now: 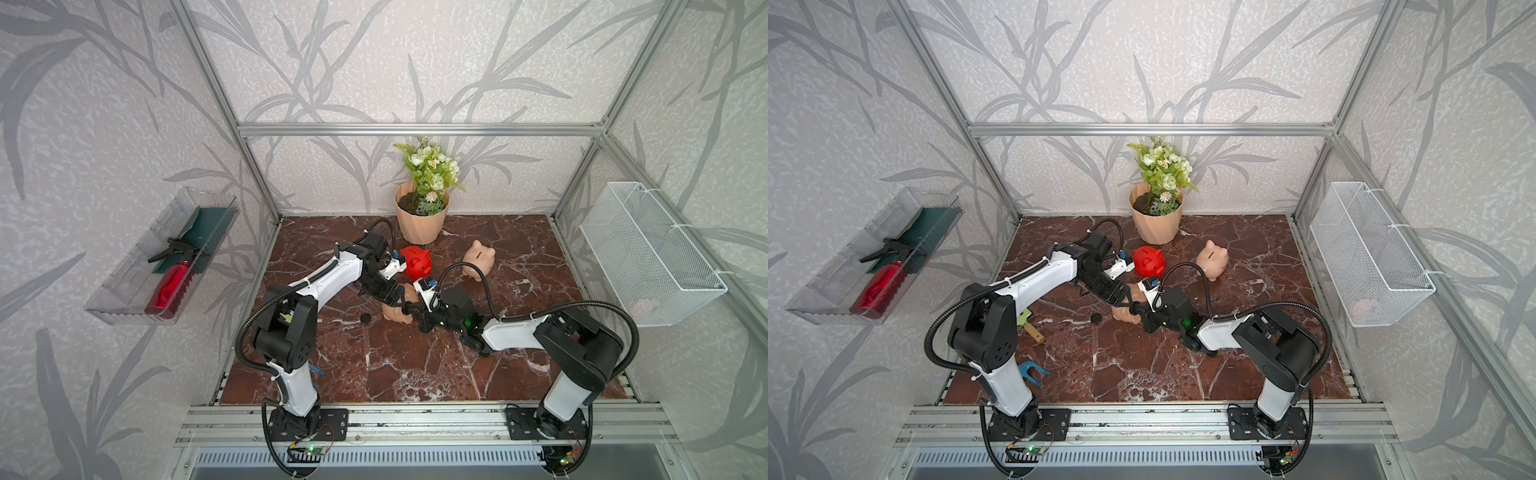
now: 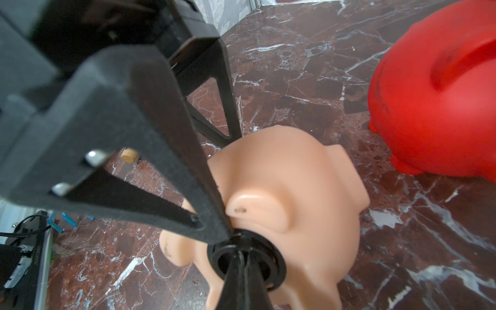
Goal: Close piggy banks
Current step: Screw the knob on the piggy bank.
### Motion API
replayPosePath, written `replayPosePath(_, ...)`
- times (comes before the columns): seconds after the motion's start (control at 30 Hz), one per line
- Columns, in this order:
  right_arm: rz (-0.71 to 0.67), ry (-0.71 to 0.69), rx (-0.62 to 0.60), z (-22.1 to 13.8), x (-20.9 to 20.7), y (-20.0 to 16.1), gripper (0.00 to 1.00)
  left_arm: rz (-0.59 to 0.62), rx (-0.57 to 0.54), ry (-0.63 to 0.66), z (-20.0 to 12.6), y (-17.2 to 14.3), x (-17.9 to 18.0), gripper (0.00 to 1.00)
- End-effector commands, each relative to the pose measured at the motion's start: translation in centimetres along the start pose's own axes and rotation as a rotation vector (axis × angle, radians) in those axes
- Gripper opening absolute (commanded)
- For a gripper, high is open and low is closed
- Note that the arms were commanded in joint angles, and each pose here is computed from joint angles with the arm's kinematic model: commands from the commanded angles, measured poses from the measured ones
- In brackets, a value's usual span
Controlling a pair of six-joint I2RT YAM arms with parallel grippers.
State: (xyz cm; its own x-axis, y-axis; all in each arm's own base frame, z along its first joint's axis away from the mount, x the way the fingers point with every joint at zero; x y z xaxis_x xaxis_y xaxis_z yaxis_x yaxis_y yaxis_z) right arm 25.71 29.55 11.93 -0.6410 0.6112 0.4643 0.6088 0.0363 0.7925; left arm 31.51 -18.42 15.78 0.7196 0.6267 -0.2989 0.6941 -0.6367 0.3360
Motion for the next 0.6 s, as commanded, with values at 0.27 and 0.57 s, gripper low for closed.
replayPosePath(0.27, -0.179, -0.042, -0.021, 0.3, -0.6, 0.1, 0.00, 0.033, -0.038, -0.227, -0.1, -0.1, -3.5, 0.84)
replayPosePath(0.57, -0.222, -0.051, 0.010, 0.3, -0.8, -0.4, 0.00, 0.031, -0.060, -0.310, 0.0, 0.1, -4.1, 0.90)
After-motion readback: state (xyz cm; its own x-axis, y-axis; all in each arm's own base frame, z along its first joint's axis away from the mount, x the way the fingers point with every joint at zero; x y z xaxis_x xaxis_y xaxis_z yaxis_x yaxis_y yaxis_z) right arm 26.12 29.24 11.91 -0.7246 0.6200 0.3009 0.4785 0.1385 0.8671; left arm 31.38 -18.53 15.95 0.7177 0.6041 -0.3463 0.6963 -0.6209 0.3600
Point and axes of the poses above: each gripper's point midway between its finger pads, its own z axis out along the fingers, its own x axis along the line the jaws close on, y = z × x, the point moved 7 cm from there along -z, back along the fingers, and after that the axes turned 10 degrees about z, right-handed, at the moved point
